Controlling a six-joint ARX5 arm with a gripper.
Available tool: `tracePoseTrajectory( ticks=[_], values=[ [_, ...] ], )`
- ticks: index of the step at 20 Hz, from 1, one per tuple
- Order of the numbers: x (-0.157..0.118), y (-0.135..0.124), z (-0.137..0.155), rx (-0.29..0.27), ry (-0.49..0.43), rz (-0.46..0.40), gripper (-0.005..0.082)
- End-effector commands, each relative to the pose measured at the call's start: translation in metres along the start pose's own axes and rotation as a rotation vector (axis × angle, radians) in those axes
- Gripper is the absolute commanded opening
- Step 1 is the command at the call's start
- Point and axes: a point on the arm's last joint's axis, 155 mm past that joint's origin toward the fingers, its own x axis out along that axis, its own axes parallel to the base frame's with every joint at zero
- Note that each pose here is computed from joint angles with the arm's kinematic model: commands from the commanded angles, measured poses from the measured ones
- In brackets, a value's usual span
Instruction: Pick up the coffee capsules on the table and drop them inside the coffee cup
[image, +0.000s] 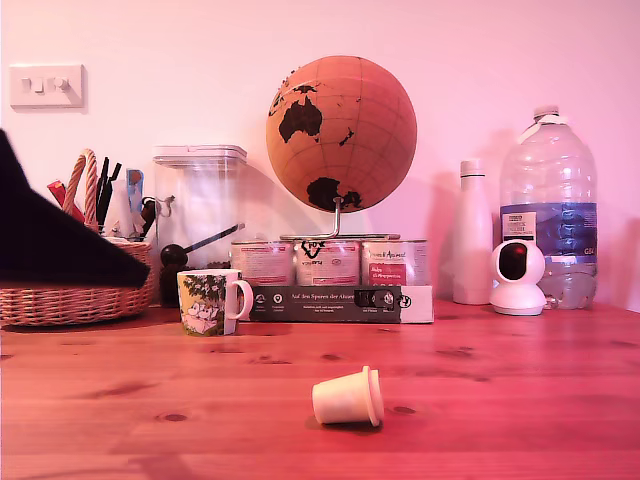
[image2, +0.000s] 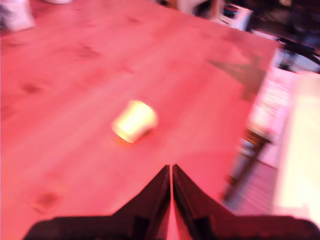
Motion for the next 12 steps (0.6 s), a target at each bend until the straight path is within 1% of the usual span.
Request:
tracePoseTrajectory(
  ticks=[1,3,4,5,6,7,8,10,12],
  values=[
    [0.001,-0.003,-0.011,-0.028,0.024,-0.012,-0.0024],
    [0.001,-0.005,-0.01,-0.022,0.019,-0.018,-0.0009],
    [0.002,-0.006,-0.009,-0.03,0.016,-0.022,0.0074],
    [0.002,-0.006,-0.008,-0.052,0.011,-0.021,0.024],
    [0.002,-0.006,-0.006,-0.047,0.003,-0.021,0.0456],
    [0.002,-0.005,-0.004,-0.051,-0.002,-0.015,0.062],
    [0.002,-0.003,-0.004,-0.051,-0.002,-0.002,0.0638],
    [0.002,0.0,-0.003,-0.032,-0.005,0.015,0.0636],
    [0.001,0.007,0.002,-0.056,-0.028,0.047,0.0636]
  ],
)
